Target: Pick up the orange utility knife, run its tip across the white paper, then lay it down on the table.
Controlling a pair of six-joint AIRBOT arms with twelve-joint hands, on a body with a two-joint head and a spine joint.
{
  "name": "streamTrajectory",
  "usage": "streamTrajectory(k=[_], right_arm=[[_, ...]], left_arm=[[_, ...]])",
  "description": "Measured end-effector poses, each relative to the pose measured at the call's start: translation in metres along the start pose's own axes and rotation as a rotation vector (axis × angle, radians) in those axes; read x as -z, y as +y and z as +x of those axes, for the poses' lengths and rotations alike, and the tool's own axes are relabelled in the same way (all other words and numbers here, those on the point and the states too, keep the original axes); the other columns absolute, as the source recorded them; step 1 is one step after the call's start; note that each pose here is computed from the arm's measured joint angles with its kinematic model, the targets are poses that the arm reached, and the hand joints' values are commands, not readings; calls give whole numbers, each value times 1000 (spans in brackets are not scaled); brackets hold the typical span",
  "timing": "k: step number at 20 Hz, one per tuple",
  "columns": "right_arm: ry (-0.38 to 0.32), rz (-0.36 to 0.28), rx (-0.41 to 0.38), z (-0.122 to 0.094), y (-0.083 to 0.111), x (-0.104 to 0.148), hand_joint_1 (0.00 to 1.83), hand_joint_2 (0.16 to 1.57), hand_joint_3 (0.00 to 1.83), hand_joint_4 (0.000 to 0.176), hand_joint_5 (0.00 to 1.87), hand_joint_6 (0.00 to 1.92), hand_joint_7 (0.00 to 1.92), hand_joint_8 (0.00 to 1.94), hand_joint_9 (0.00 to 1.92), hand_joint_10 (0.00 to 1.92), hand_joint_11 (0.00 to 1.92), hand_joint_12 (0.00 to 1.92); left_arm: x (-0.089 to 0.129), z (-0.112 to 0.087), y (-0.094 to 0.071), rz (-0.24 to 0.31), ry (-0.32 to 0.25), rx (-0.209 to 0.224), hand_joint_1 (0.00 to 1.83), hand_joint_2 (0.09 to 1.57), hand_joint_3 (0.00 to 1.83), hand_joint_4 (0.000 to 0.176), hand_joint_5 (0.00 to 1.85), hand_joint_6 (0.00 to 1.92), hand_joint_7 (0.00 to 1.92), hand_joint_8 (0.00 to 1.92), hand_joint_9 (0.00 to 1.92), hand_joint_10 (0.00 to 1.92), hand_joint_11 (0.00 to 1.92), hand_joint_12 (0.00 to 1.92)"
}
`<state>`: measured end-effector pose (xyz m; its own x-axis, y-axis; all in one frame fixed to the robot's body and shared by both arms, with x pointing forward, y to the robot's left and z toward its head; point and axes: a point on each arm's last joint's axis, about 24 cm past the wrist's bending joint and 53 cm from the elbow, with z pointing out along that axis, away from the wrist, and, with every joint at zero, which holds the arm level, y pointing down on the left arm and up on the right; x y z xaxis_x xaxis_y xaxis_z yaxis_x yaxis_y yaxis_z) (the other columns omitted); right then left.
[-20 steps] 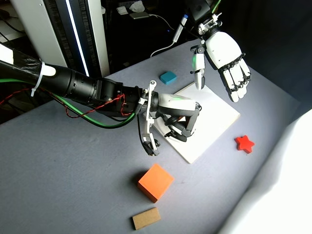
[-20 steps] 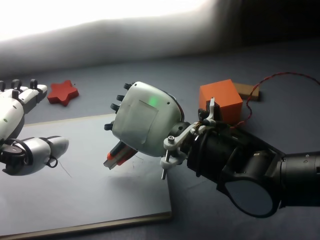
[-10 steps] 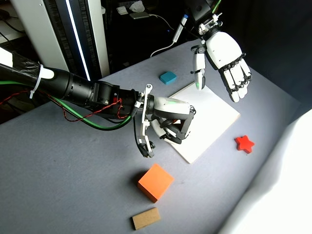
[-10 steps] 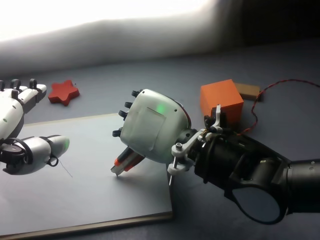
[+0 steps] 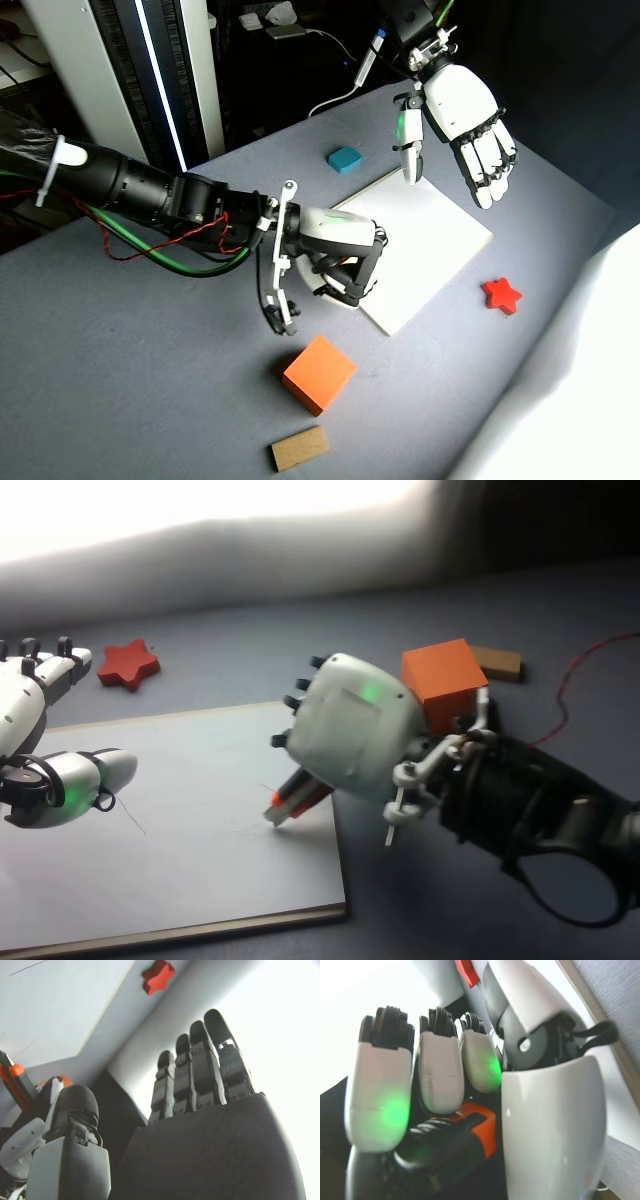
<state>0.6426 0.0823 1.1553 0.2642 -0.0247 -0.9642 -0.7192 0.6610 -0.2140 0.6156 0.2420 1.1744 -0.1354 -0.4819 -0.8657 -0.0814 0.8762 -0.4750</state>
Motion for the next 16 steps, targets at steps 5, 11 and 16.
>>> streamTrajectory(k=[5, 11, 16], right_arm=[[13, 29, 23, 0, -22, 8, 1444, 1075, 504, 176, 1419, 1921, 1590, 1941, 1718, 1921, 1804, 1921], [54, -31, -143, -30, -17, 17, 1447, 1077, 503, 176, 1434, 1921, 1609, 1941, 1729, 1921, 1810, 1921], [219, -27, -356, -25, -28, 46, 1440, 1088, 486, 176, 1429, 1921, 1600, 1941, 1720, 1921, 1802, 1921]], left_arm=[[0, 0, 0, 0, 0, 0, 191, 1244, 0, 55, 97, 6, 204, 6, 231, 7, 0, 922], [0, 1, 0, 0, 2, -2, 183, 1257, 4, 57, 89, 0, 188, 0, 220, 1, 0, 941], [0, 1, 0, 0, 1, -2, 185, 1261, 2, 54, 84, 0, 186, 0, 231, 8, 0, 913]])
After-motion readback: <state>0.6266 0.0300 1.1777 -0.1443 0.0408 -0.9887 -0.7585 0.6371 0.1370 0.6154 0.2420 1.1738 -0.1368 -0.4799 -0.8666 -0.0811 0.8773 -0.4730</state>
